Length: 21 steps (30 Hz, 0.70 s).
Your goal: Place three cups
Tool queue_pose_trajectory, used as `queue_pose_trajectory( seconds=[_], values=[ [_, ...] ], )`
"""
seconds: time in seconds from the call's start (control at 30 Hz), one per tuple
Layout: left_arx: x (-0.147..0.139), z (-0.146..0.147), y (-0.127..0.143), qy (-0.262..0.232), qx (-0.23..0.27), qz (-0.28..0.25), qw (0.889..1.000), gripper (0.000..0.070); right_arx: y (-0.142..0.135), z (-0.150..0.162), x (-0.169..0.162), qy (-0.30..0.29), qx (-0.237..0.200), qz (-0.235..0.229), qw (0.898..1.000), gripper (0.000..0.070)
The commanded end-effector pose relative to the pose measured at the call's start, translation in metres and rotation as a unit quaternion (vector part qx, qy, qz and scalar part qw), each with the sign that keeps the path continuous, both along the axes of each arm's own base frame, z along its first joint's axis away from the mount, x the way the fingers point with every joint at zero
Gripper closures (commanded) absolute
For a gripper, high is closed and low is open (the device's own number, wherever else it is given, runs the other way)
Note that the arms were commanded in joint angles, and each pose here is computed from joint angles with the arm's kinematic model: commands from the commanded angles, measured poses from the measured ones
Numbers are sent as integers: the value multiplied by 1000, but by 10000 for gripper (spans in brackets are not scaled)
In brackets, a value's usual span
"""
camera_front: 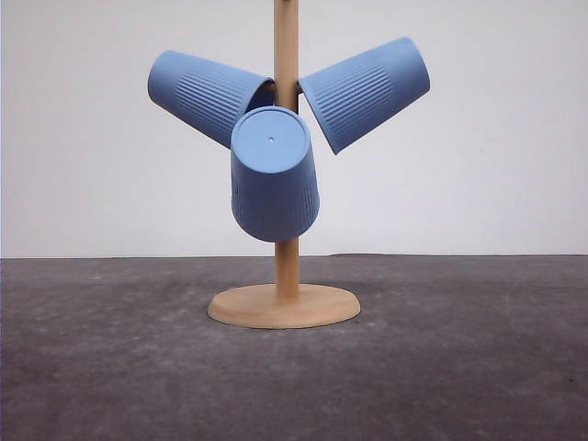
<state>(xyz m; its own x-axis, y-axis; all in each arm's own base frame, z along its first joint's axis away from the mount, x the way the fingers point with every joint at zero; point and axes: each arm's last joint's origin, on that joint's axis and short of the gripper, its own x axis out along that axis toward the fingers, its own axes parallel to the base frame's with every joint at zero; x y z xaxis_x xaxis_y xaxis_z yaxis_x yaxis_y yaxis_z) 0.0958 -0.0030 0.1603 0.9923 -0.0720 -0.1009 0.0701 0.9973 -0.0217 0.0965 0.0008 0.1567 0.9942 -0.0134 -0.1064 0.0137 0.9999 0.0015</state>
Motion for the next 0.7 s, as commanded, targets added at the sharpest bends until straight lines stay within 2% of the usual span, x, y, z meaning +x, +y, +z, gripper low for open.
queue_pose_trajectory(
  seconds=[0.0, 0.67],
  values=[
    [1, -3, 0, 0, 0, 0, 1000, 700, 0, 1, 0, -6, 5, -2, 1000, 691],
    [1, -3, 0, 0, 0, 0, 1000, 700, 0, 1, 0, -6, 5, -2, 1000, 691]
  ],
)
